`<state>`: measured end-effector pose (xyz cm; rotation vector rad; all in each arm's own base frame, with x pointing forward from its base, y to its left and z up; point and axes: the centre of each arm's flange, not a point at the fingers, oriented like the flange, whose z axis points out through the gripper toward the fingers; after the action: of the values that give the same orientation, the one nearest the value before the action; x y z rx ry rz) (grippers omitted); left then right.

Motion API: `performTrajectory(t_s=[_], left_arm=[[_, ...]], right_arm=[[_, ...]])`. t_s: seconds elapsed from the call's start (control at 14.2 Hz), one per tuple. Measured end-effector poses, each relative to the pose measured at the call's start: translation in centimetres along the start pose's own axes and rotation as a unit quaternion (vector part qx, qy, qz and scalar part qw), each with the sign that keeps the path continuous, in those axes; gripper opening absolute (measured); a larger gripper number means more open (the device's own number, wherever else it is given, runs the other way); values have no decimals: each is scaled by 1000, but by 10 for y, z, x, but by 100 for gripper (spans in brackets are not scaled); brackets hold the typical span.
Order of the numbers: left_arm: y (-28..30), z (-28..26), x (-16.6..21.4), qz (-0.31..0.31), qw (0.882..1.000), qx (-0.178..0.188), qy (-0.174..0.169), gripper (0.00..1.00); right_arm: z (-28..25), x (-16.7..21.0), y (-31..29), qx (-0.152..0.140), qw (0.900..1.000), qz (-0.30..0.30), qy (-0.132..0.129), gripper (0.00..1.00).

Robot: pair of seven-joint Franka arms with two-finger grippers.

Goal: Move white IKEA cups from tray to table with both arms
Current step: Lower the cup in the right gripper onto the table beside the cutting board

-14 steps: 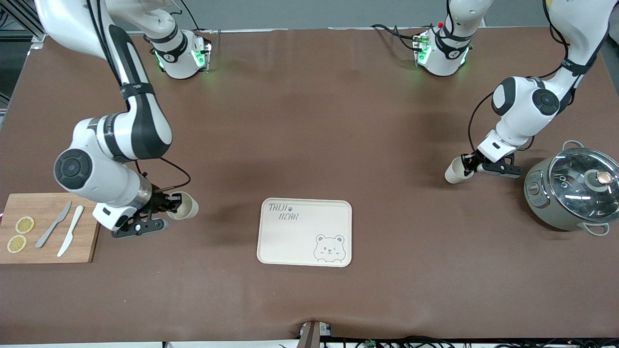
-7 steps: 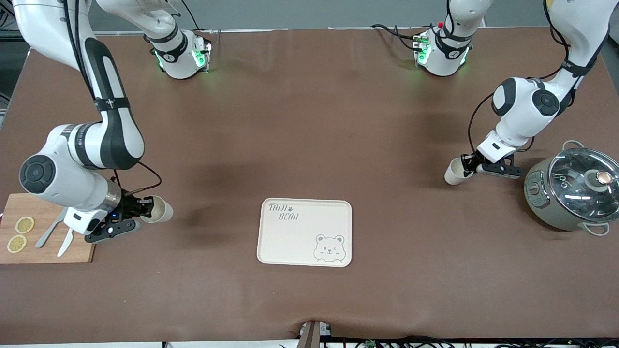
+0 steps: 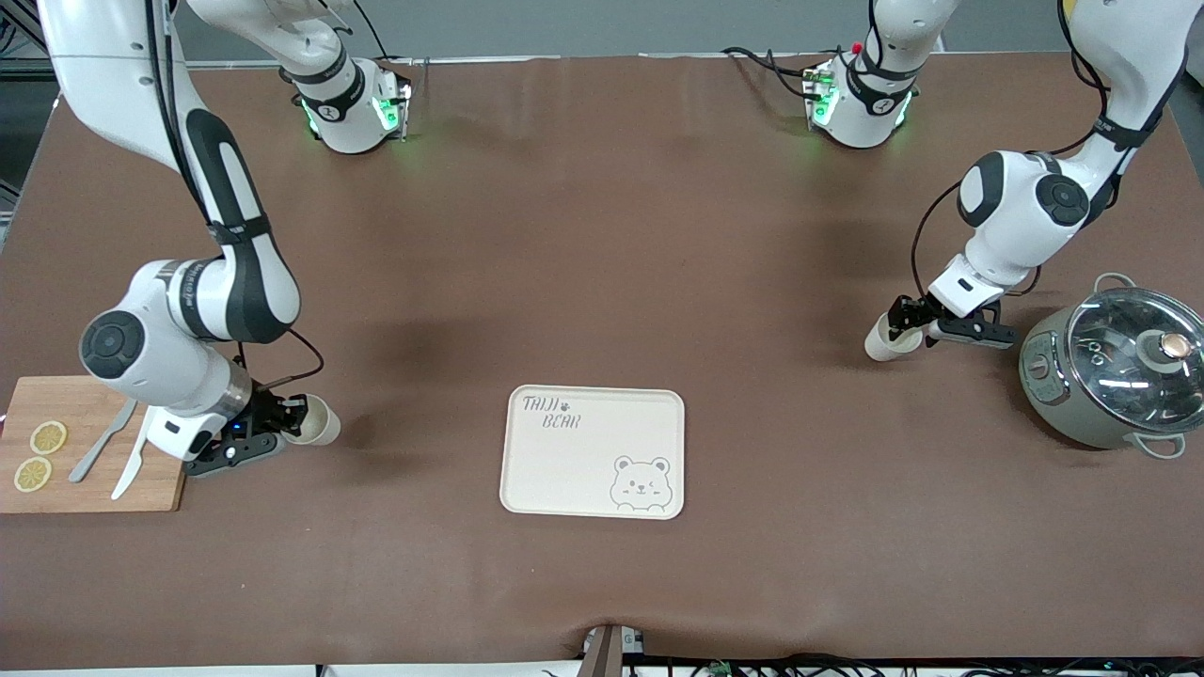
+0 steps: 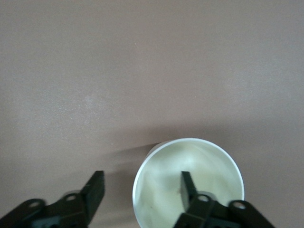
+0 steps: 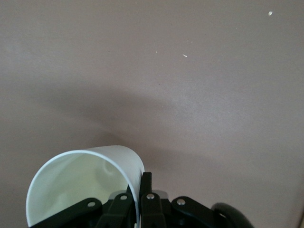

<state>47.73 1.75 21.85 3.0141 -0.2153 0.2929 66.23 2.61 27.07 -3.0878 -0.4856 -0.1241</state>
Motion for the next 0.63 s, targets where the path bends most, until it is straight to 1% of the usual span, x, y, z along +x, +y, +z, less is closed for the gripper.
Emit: performTrajectory(t_s=[0.07,0.14,0.42,0.63], left_arm=[[0,0,0,0,1000,0,0,90],[0,0,0,0,1000,0,0,99],[-8,-6,8,-4,1000,7,1,100],[-22,-27,33,-5,999,30,-32,100]], right_arm=[[9,-1,0,-2,1000,0,3,4],[17,-1,0,-5,1000,-1,5,4],[36,-1,-2,-9,1000,-2,10,4],[39,0,-2,-10,1000,-3,12,4]])
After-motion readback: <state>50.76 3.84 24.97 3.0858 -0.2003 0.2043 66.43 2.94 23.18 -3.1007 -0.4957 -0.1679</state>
